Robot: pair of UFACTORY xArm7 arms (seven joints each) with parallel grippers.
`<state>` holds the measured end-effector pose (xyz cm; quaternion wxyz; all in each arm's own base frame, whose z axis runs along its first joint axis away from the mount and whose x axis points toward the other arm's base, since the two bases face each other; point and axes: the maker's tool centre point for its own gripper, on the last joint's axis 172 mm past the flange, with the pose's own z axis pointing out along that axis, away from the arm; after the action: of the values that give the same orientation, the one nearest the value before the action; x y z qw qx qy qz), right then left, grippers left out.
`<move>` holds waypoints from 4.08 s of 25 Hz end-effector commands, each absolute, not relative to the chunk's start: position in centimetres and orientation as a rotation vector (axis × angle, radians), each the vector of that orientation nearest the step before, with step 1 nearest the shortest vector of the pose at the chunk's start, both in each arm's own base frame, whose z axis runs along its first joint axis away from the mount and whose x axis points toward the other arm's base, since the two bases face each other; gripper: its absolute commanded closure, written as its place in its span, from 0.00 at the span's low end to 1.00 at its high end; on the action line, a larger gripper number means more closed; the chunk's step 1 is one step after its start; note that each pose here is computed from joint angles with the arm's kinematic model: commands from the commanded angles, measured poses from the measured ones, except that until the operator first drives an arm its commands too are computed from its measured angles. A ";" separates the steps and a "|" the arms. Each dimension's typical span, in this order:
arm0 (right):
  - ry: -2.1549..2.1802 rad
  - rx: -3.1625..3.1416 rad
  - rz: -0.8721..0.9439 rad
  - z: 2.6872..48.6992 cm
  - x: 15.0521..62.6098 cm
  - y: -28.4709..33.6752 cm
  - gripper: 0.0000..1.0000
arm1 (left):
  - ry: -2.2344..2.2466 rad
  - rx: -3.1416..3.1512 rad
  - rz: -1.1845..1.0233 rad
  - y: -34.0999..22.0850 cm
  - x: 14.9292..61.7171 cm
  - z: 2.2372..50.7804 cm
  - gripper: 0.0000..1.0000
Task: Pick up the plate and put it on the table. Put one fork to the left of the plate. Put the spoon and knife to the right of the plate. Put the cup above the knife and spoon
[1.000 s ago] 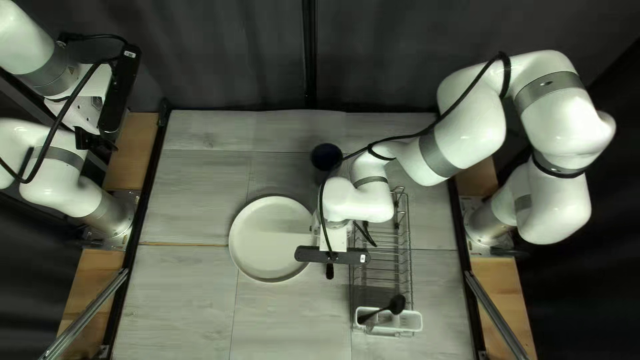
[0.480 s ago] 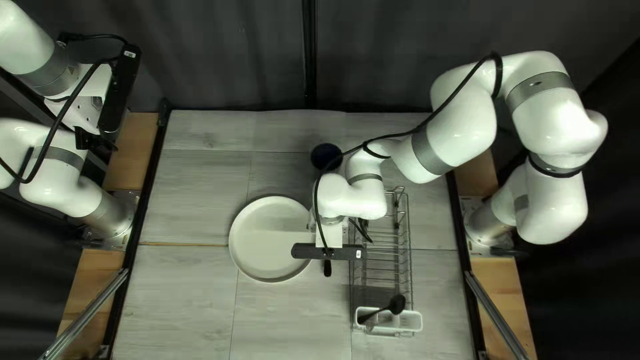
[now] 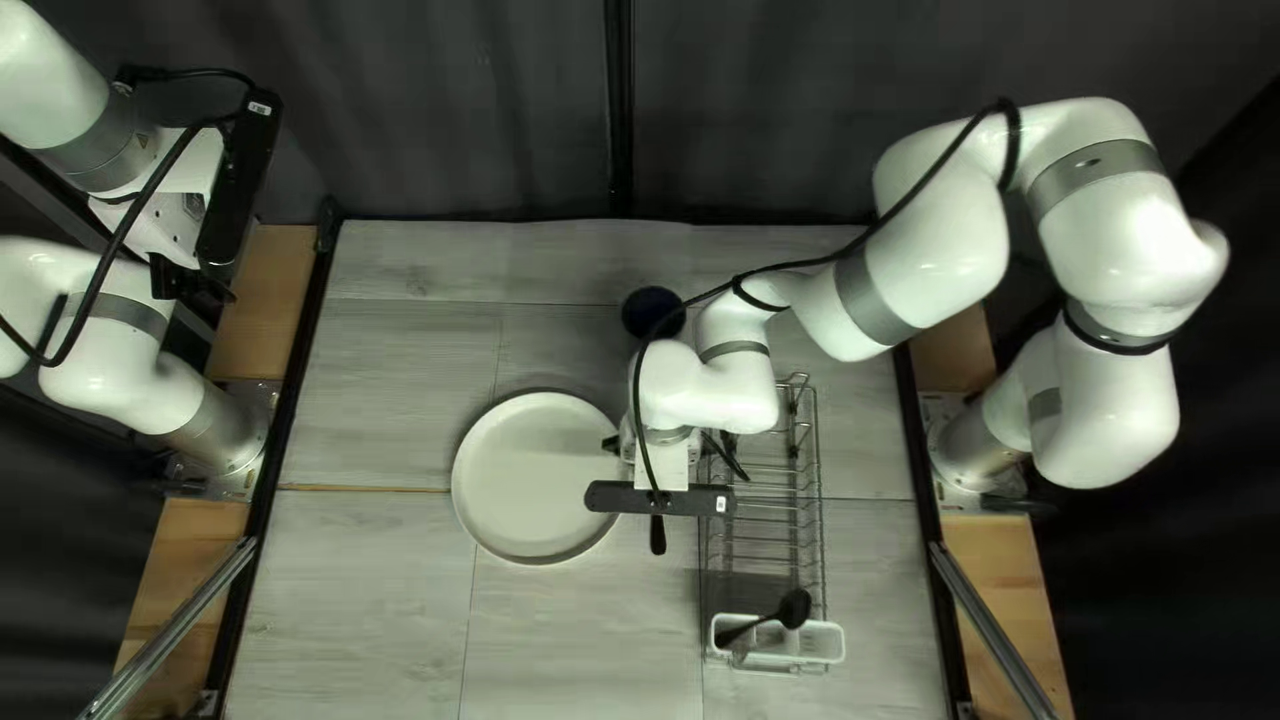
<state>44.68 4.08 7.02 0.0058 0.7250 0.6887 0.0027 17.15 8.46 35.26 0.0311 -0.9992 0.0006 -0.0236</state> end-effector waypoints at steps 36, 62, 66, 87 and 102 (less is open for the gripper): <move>1.607 2.815 0.136 25.5 33.1 18.5 0.00 | 0.002 -3.078 -0.073 8.5 17.2 35.3 0.00; 1.407 2.890 -0.031 17.0 29.9 22.1 0.00 | 0.002 -3.078 -0.073 8.5 17.2 35.3 0.00; 1.145 3.027 0.016 17.4 29.1 23.1 0.00 | 0.002 -3.078 -0.073 8.5 17.2 35.3 0.00; 0.220 3.071 0.062 17.0 31.0 23.3 0.00 | 0.002 -3.078 -0.073 8.5 17.2 35.3 0.00; 0.082 3.148 0.161 15.4 30.1 23.1 0.00 | 0.002 -3.078 -0.073 8.5 17.2 35.3 0.00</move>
<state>29.86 22.82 15.43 -0.0020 0.9982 0.0311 0.0503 17.15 8.46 35.26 0.0311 -0.9992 0.0006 -0.0236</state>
